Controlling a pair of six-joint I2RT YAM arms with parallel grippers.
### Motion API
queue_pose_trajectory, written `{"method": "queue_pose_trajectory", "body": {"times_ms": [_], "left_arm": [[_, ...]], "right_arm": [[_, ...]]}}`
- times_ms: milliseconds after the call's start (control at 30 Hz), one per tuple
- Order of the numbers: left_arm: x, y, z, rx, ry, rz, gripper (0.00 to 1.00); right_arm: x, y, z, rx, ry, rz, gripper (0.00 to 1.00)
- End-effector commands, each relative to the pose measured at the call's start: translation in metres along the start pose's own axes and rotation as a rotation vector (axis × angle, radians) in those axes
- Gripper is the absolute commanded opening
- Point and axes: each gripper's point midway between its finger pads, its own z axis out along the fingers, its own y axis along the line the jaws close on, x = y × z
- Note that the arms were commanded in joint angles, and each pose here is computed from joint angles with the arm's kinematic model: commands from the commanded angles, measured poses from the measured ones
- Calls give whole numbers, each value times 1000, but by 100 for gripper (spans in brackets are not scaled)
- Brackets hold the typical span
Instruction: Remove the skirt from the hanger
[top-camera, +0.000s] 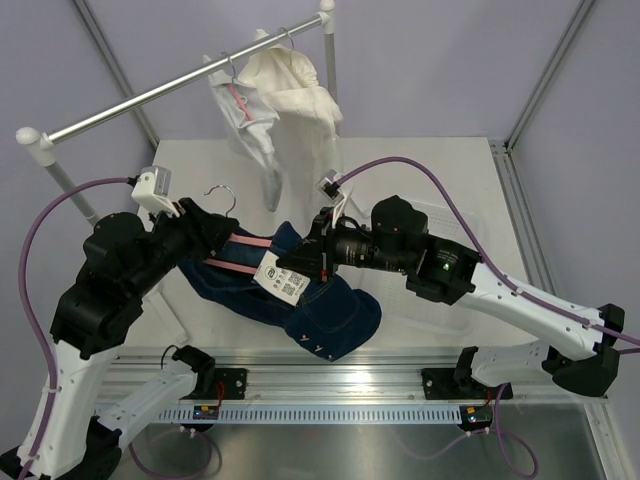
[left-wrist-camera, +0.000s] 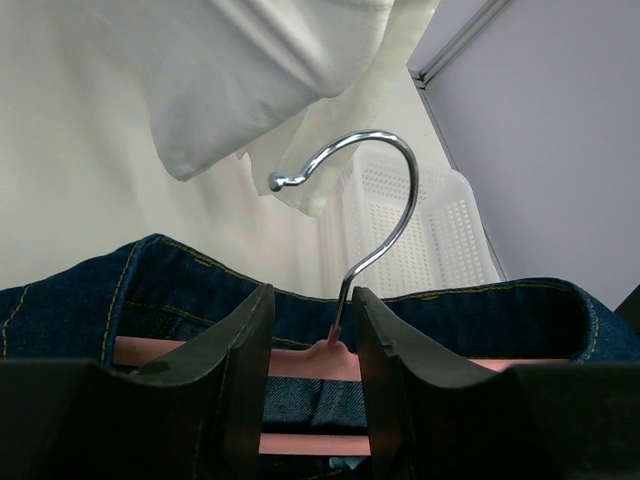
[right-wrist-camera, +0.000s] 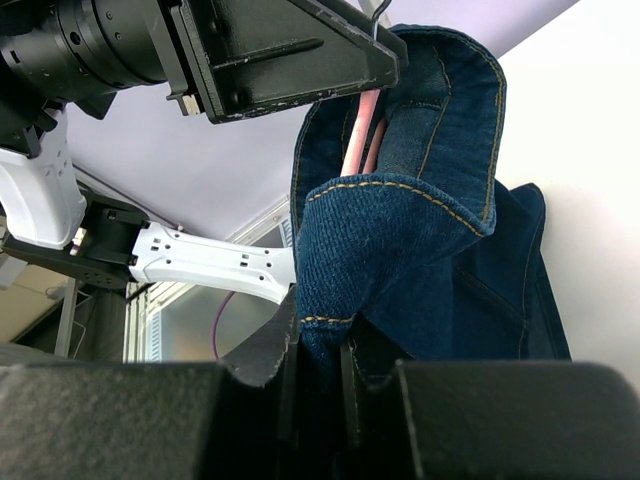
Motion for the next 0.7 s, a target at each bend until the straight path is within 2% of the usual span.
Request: {"method": "queue_pose_trajectory", "body": {"times_ms": [0,167,367,567,667], "left_arm": [[-6,-11,1,54,-20,25,40],[-1,-8,4,49,0,25,39],[6,-6,7,44,20,26,33],[7,-2,6,32,24,31,33],[7,-3,6,37,25,31,10]], "right_arm": [[-55,44,-7,-144,-171,-29,0],[-57,45,-7,-148,-174,-31,0],[-60,48,-8,-156,-182,-36,0],[-60,48,-7,-153,-178,-40,0],[-61,50,-7,-159,-180,-41,0]]}}
